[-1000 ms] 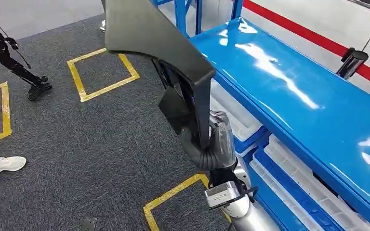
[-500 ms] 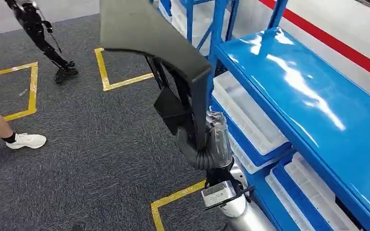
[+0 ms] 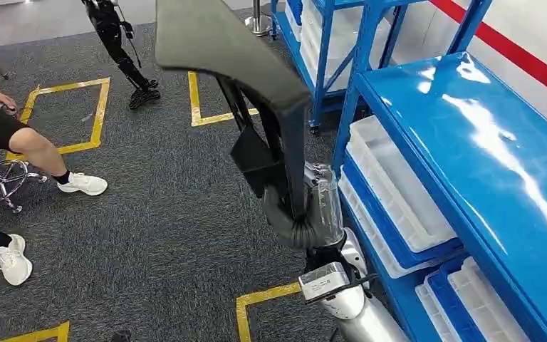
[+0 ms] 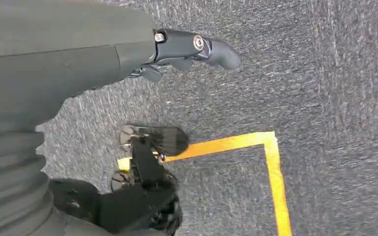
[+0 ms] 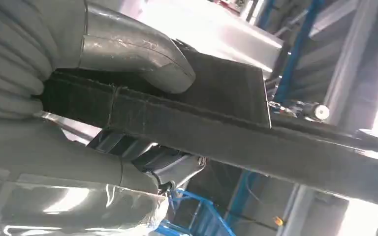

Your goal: Take the parts from the cabinet and place them on the table.

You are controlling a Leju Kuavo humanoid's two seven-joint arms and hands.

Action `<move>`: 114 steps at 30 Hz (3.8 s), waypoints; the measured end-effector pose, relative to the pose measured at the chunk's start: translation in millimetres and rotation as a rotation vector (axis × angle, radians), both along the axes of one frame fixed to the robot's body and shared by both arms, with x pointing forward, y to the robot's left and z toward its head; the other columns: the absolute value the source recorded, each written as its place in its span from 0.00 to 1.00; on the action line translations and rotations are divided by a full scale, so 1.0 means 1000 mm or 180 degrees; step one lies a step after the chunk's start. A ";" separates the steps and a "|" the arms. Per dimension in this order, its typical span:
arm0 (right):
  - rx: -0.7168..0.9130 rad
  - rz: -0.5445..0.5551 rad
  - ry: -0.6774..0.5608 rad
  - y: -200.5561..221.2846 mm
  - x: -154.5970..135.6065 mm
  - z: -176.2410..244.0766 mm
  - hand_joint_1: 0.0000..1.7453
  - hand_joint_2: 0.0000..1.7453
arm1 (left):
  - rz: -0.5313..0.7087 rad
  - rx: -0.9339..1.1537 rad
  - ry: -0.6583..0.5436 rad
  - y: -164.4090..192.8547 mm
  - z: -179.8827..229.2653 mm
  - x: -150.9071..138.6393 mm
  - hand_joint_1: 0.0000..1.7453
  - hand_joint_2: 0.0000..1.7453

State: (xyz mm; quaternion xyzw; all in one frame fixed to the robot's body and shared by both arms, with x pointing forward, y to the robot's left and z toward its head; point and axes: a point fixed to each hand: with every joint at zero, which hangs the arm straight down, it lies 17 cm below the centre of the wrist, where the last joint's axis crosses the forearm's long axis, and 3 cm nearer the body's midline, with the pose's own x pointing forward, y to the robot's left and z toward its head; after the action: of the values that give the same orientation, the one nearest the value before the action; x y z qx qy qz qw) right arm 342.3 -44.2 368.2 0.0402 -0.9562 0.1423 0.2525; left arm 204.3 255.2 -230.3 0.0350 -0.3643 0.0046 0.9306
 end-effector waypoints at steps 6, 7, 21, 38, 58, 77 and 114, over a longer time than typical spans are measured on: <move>0.0001 0.0000 0.0011 0.000 0.000 -0.001 1.00 1.00 | 0.0001 0.0001 -0.0001 0.000 0.000 0.000 0.00 1.00; 0.0002 0.0001 0.0007 0.000 0.000 0.000 1.00 1.00 | 0.0002 0.0004 -0.0003 0.001 0.000 0.001 0.00 1.00; -0.0017 -0.0034 0.0024 -0.003 0.003 -0.004 1.00 1.00 | 0.0002 0.0006 -0.0025 0.001 0.002 0.006 0.00 1.00; 0.0014 0.0027 0.0043 0.001 0.009 0.003 1.00 1.00 | 0.0231 0.0033 -0.0022 0.018 0.003 0.012 0.00 1.00; -0.0061 0.0145 0.0092 0.012 0.014 -0.005 1.00 1.00 | 0.0348 0.0041 -0.0048 0.023 0.004 0.015 0.00 1.00; -0.0063 0.0089 0.0100 0.009 0.015 -0.006 1.00 1.00 | 0.0399 0.0271 -0.0026 0.039 0.004 0.019 0.00 1.00; -0.0055 0.0125 0.0230 0.006 0.016 -0.018 1.00 1.00 | 0.0356 0.0461 0.0093 0.040 -0.001 0.010 0.00 1.00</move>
State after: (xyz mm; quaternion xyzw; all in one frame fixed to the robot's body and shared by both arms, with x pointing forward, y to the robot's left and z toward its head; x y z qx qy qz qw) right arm 358.8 -38.3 350.5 0.0620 -0.9443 0.1539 0.2844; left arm 213.8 295.4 -230.8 0.1225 -0.3476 0.0296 0.9291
